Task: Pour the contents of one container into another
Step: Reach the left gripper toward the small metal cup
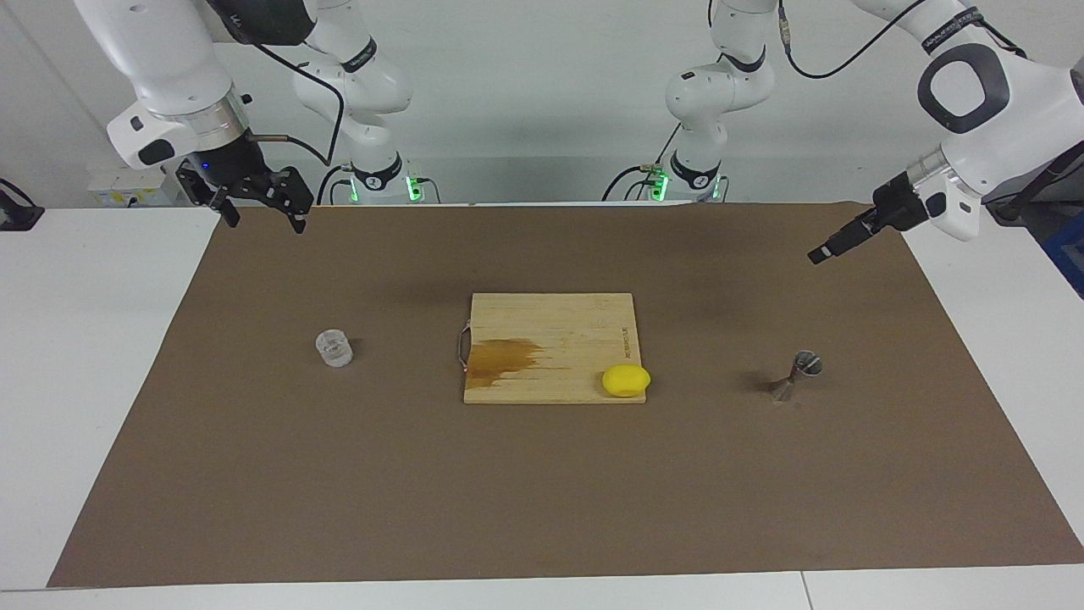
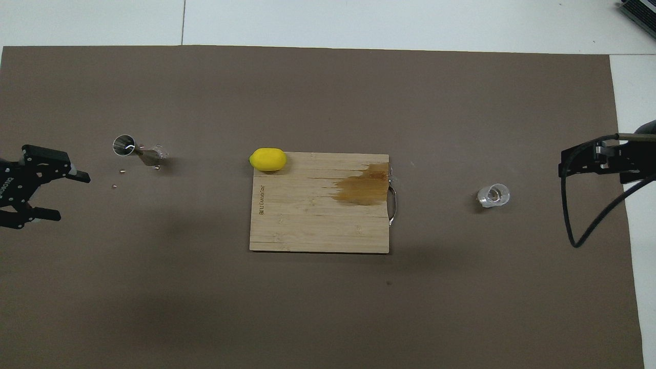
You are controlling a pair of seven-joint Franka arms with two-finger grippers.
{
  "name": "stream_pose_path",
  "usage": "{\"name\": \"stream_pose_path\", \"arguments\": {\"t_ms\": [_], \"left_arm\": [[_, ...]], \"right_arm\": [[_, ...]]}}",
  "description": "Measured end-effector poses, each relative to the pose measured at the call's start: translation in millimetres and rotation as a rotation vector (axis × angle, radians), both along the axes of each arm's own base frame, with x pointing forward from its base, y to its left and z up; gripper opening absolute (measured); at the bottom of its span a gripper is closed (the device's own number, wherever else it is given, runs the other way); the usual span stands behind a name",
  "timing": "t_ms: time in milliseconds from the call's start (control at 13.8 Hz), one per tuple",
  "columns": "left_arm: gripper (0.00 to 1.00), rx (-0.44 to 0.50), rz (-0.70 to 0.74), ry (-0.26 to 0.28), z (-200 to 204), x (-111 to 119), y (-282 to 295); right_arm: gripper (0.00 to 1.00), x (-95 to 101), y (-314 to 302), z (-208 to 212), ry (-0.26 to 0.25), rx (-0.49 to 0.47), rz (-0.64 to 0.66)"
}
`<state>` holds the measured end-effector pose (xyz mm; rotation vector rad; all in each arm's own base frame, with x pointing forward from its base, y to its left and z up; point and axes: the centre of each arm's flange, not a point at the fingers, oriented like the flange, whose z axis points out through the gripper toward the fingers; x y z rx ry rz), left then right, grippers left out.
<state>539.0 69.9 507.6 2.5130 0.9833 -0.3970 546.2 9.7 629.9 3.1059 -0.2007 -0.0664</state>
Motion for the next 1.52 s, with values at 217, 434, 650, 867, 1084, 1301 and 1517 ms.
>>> {"name": "stream_pose_path", "arguments": {"t_ms": [217, 434, 650, 867, 1084, 1301, 1517], "left_arm": [[1.0, -0.108, 0.341, 0.099, -29, 4, 18], [1.0, -0.236, 0.664, 0.179, -56, 3, 40], [1.0, -0.367, 0.942, 0.25, -81, 3, 46], [1.0, -0.503, 1.147, 0.315, -118, -7, 59], [1.0, -0.601, 1.265, 0.388, -154, -16, 64], [1.0, -0.665, 1.316, 0.445, -176, -14, 62], [1.0, -0.74, 1.359, 0.46, -187, -8, 54]], "right_arm": [[1.0, 0.0, 0, 0, 0.0, 0.0, 0.0], [1.0, 0.0, 0, 0, 0.0, 0.0, 0.0], [1.0, 0.0, 0, 0, 0.0, 0.0, 0.0], [1.0, 0.0, 0, 0, 0.0, 0.0, 0.0], [1.0, 0.0, 0, 0, 0.0, 0.0, 0.0], [1.0, 0.0, 0, 0, 0.0, 0.0, 0.0], [1.0, 0.0, 0, 0, 0.0, 0.0, 0.0]]}}
